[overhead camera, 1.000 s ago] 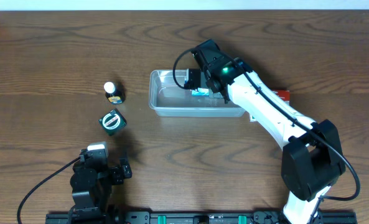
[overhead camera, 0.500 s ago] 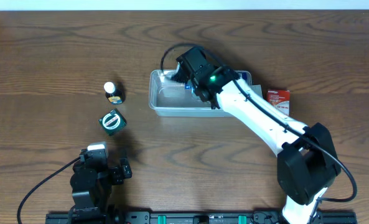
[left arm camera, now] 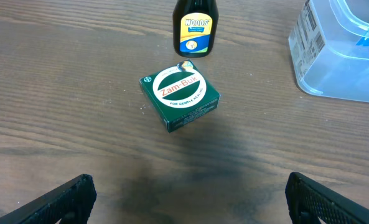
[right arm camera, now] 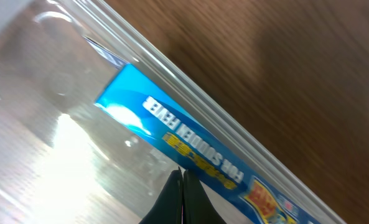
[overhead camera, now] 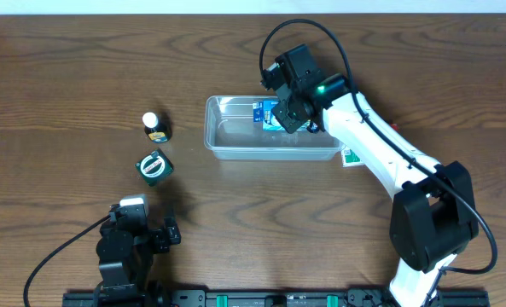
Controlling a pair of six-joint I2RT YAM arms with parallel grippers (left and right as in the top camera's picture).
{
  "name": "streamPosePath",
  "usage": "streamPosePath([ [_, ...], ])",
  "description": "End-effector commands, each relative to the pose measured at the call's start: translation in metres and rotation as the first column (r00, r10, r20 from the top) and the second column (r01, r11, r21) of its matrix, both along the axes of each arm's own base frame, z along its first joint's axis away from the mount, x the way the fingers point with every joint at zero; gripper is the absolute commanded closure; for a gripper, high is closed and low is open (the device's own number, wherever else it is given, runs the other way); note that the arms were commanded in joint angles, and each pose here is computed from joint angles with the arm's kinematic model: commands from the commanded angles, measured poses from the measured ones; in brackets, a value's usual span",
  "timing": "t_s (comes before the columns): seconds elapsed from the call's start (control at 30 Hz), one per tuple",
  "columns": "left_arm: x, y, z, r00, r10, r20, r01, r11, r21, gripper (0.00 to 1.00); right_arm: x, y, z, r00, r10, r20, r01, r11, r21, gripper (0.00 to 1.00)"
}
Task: Pack container
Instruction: 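Open the right gripper and withdraw toward the red box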
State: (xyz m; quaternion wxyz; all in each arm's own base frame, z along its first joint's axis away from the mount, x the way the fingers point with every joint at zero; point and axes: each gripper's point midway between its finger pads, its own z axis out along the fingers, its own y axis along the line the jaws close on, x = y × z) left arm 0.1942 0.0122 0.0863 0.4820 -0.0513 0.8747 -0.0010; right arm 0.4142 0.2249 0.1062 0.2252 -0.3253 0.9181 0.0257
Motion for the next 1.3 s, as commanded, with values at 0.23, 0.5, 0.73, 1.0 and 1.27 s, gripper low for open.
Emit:
streamPosePath([
  [0.23, 0.0, -0.002, 0.001, 1.0, -0.009, 0.005, 0.009, 1.0, -0.002, 0.02, 0.0, 0.01, 0.044, 0.998, -0.062, 0.031, 0.056, 0.984, 0.17, 0.99],
  [0.5, 0.0, -0.002, 0.001, 1.0, -0.009, 0.005, 0.009, 1.0, -0.002, 0.02, 0.015, -0.011, 0.044, 0.982, -0.186, 0.038, 0.177, 0.968, 0.176, 0.99],
  [0.73, 0.0, -0.002, 0.001, 1.0, -0.009, 0.005, 0.009, 1.0, -0.002, 0.02, 0.023, -0.024, 0.02, 0.97, -0.242, 0.004, 0.239, 0.961, 0.139, 0.99],
  [1.0, 0.0, -0.001, 0.001, 1.0, -0.009, 0.005, 0.009, 1.0, -0.001, 0.02, 0.028, -0.03, 0.016, 0.965, -0.262, 0.025, 0.258, 0.96, 0.112, 0.99],
  [1.27, 0.0, -0.002, 0.001, 1.0, -0.009, 0.005, 0.009, 1.0, -0.002, 0.02, 0.03, -0.031, 0.01, 0.963, -0.267, 0.023, 0.264, 0.96, 0.097, 0.99],
])
